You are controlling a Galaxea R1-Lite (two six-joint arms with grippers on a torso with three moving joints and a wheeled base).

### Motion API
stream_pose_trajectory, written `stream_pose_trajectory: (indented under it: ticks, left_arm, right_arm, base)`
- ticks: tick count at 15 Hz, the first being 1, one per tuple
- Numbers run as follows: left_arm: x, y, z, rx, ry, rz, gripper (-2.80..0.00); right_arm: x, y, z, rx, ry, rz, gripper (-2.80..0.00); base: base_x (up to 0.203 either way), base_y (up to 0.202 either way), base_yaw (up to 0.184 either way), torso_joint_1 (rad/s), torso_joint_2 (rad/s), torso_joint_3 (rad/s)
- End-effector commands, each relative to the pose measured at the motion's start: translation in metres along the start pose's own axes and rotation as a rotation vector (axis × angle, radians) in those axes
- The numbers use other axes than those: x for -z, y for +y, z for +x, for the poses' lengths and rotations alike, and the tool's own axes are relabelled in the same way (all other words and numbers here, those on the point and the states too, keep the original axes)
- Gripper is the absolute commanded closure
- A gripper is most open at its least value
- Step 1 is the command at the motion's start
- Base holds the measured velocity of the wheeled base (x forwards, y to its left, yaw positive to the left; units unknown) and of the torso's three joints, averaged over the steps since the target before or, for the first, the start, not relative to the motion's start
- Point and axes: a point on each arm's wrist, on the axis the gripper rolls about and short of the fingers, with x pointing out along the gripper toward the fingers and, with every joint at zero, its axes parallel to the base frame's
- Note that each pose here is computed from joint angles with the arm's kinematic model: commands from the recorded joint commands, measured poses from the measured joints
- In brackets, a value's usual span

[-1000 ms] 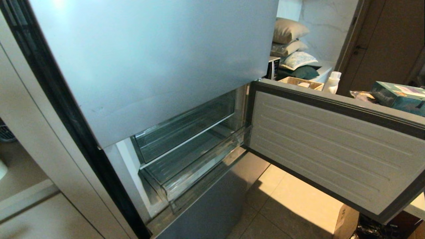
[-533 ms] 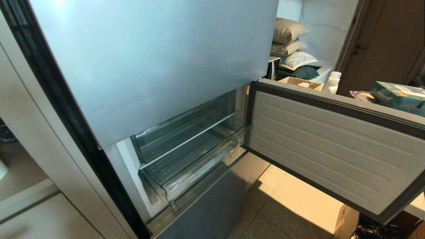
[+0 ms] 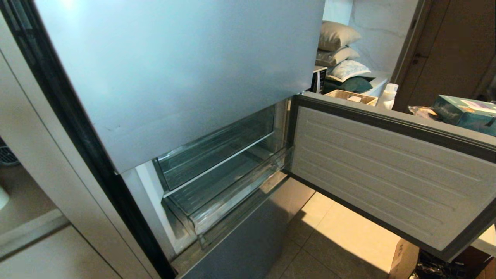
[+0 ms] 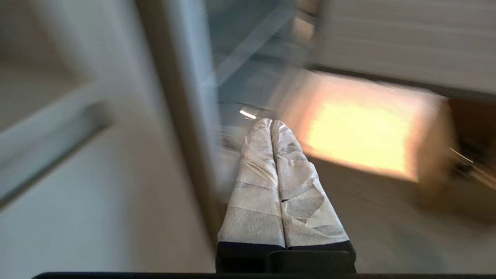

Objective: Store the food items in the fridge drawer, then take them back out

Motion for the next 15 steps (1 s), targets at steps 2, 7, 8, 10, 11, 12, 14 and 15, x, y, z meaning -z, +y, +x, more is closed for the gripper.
stream_pose_trajectory:
  ticks: [2, 7, 8, 10, 11, 12, 14, 15]
  left_arm:
    - [-0.013, 0.008, 0.047, 0.284, 0.232, -0.063, 0.00]
    - [-0.009, 0.004, 0.100, 0.561, 0.427, -0.070, 0.00]
    - [-0.007, -0.002, 0.112, 0.591, 0.466, -0.051, 0.00]
    - [-0.001, -0.020, 0.140, 0.627, 0.536, 0.016, 0.00]
    - [0.003, -0.031, 0.152, 0.624, 0.547, 0.060, 0.00]
    - [0.006, -0.043, 0.164, 0.599, 0.546, 0.098, 0.00]
    - [0.019, -0.070, 0.192, 0.537, 0.559, 0.151, 0.00]
    - [0.026, -0.084, 0.204, 0.507, 0.552, 0.173, 0.00]
  right_arm:
    - [0.000, 0.000, 0.000, 0.002, 0.004, 0.003, 0.00]
    - [0.000, 0.000, 0.000, 0.002, 0.004, -0.003, 0.00]
    - [0.000, 0.000, 0.000, 0.002, 0.004, -0.002, 0.00]
    - [0.000, 0.000, 0.000, 0.002, 0.004, -0.002, 0.00]
    - [0.000, 0.000, 0.000, 0.004, 0.003, -0.002, 0.00]
    - [0.000, 0.000, 0.000, 0.002, 0.004, -0.002, 0.00]
    - [0.000, 0.000, 0.000, 0.002, 0.004, -0.002, 0.00]
    - [0.000, 0.000, 0.000, 0.002, 0.002, 0.000, 0.00]
  base:
    - [0.000, 0.000, 0.000, 0.000, 0.00, 0.000]
    - [0.000, 0.000, 0.000, 0.000, 0.00, 0.000]
    - [0.000, 0.000, 0.000, 0.000, 0.00, 0.000]
    - [0.000, 0.000, 0.000, 0.000, 0.00, 0.000]
    - [0.000, 0.000, 0.000, 0.000, 0.00, 0.000]
    - [0.000, 0.000, 0.000, 0.000, 0.00, 0.000]
    - [0.000, 0.000, 0.000, 0.000, 0.00, 0.000]
    - [0.000, 0.000, 0.000, 0.000, 0.00, 0.000]
